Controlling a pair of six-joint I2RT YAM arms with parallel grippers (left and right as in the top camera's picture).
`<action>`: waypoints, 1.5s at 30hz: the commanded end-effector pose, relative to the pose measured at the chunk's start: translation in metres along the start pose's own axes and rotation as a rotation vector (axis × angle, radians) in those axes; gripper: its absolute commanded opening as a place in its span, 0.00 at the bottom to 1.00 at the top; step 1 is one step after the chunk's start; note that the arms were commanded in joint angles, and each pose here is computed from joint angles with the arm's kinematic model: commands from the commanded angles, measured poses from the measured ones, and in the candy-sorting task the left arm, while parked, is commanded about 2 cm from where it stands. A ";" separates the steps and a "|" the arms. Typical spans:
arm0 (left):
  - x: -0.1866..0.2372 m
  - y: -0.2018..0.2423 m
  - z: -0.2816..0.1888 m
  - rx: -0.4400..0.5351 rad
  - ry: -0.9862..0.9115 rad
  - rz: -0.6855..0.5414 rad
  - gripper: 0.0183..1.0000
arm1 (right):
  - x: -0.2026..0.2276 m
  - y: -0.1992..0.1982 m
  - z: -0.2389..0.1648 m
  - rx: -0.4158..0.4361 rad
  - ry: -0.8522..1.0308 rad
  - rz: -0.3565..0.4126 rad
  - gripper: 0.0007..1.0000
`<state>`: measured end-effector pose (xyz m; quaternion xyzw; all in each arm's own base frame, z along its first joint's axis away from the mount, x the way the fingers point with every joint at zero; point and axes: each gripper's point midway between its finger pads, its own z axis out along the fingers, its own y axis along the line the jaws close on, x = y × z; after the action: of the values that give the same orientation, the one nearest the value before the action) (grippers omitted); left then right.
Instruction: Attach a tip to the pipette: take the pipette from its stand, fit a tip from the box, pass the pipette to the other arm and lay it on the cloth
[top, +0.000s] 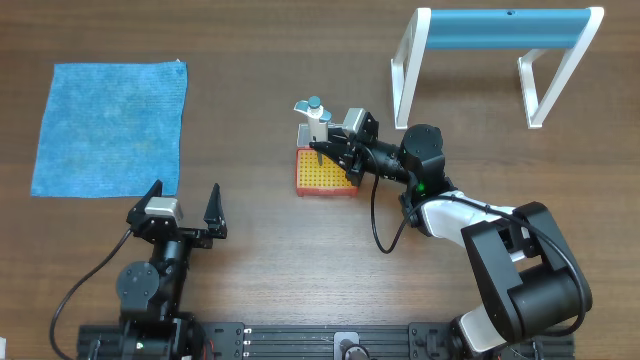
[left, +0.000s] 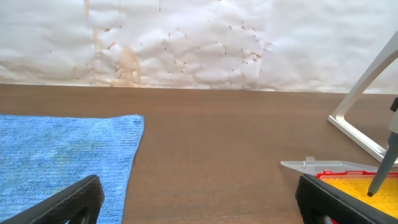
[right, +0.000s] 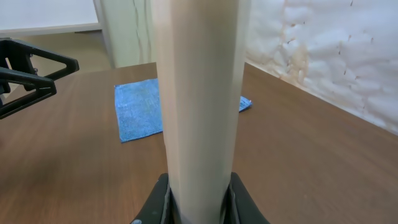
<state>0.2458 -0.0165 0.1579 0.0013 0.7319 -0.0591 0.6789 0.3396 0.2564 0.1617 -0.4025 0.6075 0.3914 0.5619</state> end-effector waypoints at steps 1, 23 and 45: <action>0.001 0.001 0.000 -0.006 0.002 0.009 1.00 | 0.002 0.001 0.001 0.000 0.001 0.012 0.07; 0.001 0.001 0.000 -0.007 0.001 0.009 1.00 | 0.007 0.002 0.001 -0.001 0.021 0.039 0.07; 0.001 0.001 0.000 -0.007 0.001 0.009 1.00 | 0.030 0.002 0.006 -0.010 0.052 0.072 0.07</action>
<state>0.2458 -0.0165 0.1579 0.0013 0.7319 -0.0591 0.6789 0.3389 0.2614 0.1525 -0.4034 0.6107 0.3976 0.5534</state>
